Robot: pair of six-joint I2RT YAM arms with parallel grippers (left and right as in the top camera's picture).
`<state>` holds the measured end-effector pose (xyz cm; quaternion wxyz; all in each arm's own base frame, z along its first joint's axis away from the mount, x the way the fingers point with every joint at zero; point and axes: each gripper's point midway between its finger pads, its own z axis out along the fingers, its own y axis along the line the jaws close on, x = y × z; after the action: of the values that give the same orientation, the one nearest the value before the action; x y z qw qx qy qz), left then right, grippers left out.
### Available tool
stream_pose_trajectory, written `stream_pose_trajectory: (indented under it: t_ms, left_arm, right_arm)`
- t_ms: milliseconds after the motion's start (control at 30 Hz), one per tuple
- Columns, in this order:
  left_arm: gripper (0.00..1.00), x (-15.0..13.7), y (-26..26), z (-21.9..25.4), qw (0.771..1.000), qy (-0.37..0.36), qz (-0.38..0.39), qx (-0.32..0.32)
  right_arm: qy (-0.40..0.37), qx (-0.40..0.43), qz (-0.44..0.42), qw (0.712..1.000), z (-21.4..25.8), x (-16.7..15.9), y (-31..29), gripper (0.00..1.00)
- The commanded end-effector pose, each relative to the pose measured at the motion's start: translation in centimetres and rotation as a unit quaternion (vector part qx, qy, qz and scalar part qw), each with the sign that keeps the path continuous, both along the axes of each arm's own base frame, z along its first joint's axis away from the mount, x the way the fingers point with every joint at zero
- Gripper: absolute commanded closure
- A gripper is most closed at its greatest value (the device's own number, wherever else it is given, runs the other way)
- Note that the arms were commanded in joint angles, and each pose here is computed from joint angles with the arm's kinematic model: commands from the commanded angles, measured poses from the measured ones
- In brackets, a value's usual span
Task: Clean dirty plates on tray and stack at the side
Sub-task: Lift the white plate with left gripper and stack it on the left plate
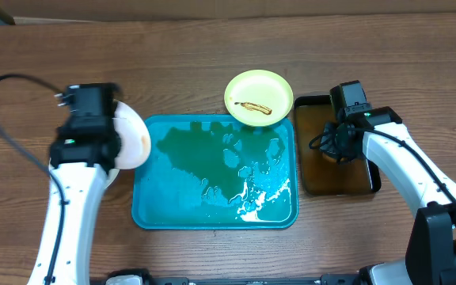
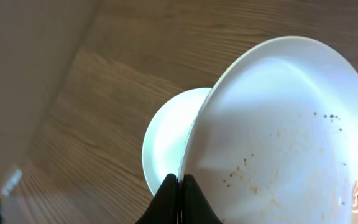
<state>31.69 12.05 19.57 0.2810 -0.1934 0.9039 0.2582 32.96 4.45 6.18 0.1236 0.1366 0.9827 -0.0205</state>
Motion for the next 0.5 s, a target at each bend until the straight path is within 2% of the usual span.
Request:
stream_pose_trajectory:
  t_ms: [0,233,467]
  left_arm:
    - [0.96,0.0,1.7,0.4,0.996,-0.049,0.041,-0.062]
    - [0.96,-2.4,7.5,-2.1,0.98,-0.053,0.164,-0.1]
    - [0.96,-3.7,10.2,-6.6,0.963,-0.013,0.231,-0.136]
  right_arm:
    - [0.0,-0.009,-0.001,1.0,-0.2,-0.1,-0.3,0.96]
    - [0.008,-0.01,0.0,1.0,-0.2,-0.4,-0.4,0.96]
    - [0.013,-0.011,0.0,1.0,-0.3,-0.7,-0.5,0.96]
